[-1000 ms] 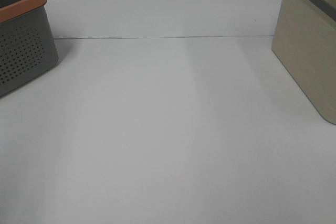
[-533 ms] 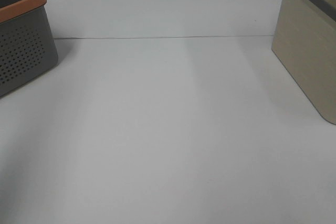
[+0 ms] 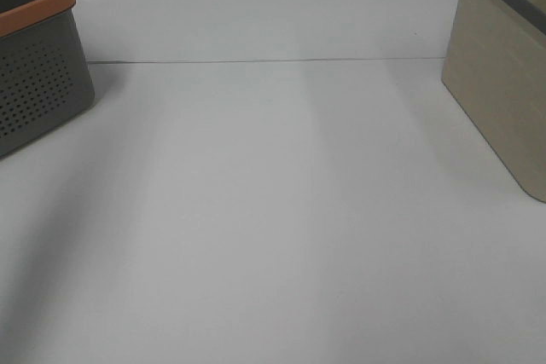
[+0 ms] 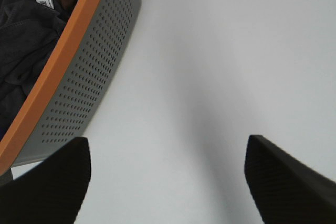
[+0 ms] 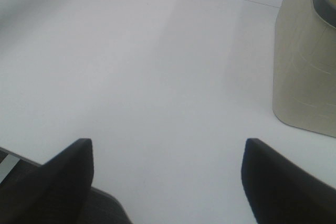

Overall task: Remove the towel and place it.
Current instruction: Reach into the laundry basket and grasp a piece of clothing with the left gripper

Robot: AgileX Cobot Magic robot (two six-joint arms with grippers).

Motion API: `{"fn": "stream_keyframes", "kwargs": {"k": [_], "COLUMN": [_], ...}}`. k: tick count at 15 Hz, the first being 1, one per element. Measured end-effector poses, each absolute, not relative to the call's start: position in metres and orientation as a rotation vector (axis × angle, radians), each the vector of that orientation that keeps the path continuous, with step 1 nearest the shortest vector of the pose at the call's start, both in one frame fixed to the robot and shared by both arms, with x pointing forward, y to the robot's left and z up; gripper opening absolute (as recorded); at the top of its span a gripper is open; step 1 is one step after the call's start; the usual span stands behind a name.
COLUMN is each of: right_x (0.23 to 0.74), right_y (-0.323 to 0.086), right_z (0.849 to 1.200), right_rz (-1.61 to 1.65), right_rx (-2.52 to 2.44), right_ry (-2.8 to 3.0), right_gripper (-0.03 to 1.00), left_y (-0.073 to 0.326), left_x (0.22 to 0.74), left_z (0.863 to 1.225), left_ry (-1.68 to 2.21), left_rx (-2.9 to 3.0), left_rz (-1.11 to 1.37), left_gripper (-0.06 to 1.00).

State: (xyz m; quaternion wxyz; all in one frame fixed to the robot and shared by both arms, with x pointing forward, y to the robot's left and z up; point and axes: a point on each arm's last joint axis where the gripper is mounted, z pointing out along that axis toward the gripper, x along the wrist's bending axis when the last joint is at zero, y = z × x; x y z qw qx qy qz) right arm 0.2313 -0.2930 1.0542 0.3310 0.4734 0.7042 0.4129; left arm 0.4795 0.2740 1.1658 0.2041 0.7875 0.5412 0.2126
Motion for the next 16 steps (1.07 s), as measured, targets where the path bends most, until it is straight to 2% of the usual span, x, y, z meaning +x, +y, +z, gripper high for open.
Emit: {"fn": "stream_keyframes", "kwargs": {"k": [6, 11, 13, 16], "right_x": [0.231, 0.231, 0.231, 0.231], "right_y": [-0.293, -0.293, -0.293, -0.293], "right_z": [1.054, 1.054, 1.054, 1.054], "right_rz": [1.079, 1.079, 1.079, 1.081], "right_rx": [1.238, 1.238, 1.238, 1.245], "right_ry": [1.841, 1.841, 1.841, 1.837], "right_gripper": [0.76, 0.76, 0.76, 0.76], "left_y": [0.268, 0.267, 0.286, 0.336], "left_x": [0.54, 0.578, 0.59, 0.603], "left_z": [1.177, 1.161, 1.157, 1.152], "left_ry": [1.45, 1.353, 1.408, 1.499], "left_rx": [2.287, 2.419, 2.412, 2.305], "left_rz": [0.579, 0.588, 0.607, 0.561], "left_gripper": [0.74, 0.74, 0.74, 0.74]}}
